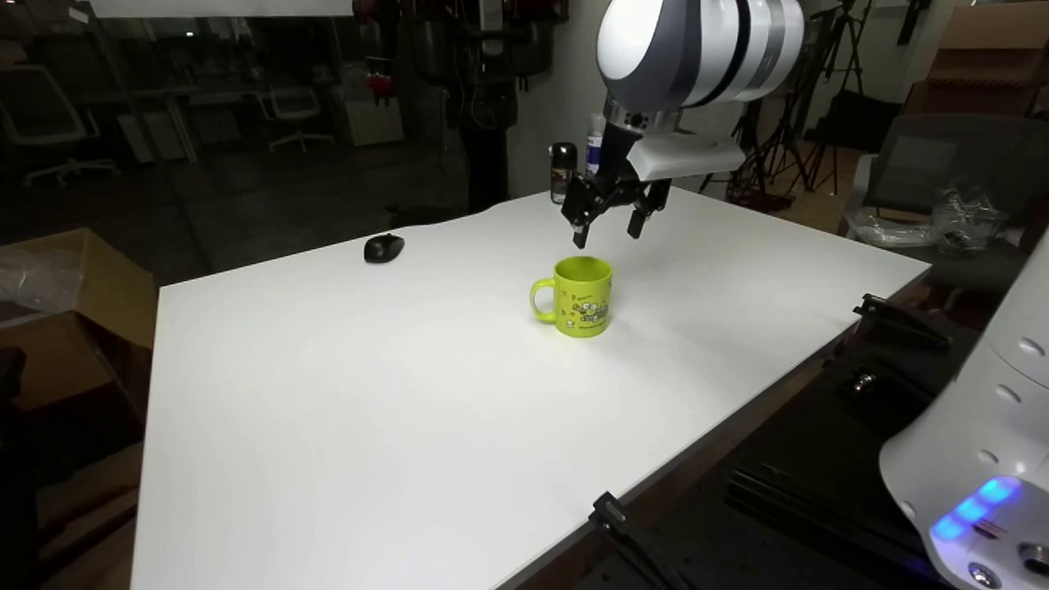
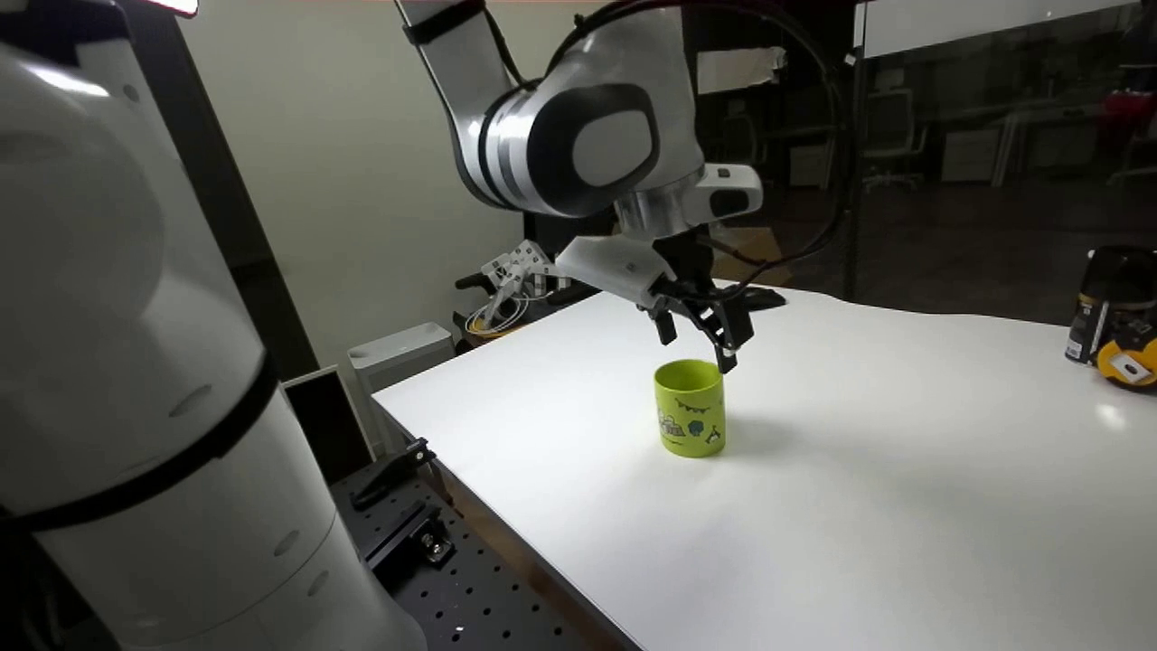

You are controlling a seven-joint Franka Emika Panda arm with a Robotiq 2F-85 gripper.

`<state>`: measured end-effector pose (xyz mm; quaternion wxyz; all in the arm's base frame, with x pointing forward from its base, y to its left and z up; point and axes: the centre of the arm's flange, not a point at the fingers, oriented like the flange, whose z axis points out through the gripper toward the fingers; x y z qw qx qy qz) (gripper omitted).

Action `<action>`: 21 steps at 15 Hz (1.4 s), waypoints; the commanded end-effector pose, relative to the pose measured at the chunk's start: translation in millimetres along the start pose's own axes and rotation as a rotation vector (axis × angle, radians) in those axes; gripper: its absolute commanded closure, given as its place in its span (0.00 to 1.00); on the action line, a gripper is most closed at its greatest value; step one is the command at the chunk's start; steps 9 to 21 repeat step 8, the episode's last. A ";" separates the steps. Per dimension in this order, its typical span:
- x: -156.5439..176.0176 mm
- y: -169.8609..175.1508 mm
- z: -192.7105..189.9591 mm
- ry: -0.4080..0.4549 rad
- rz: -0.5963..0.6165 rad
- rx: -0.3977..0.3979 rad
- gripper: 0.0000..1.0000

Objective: Move the cup slightly down on the table

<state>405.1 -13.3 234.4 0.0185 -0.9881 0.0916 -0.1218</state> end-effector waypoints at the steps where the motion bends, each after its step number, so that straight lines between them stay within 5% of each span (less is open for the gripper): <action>1: -11.1 -25.1 -47.6 0.045 -0.037 -0.030 0.00; 3: 10.5 -14.3 -23.3 0.034 -0.052 -0.016 0.00; 21: 13.4 -21.8 -38.1 0.050 -0.070 -0.019 0.00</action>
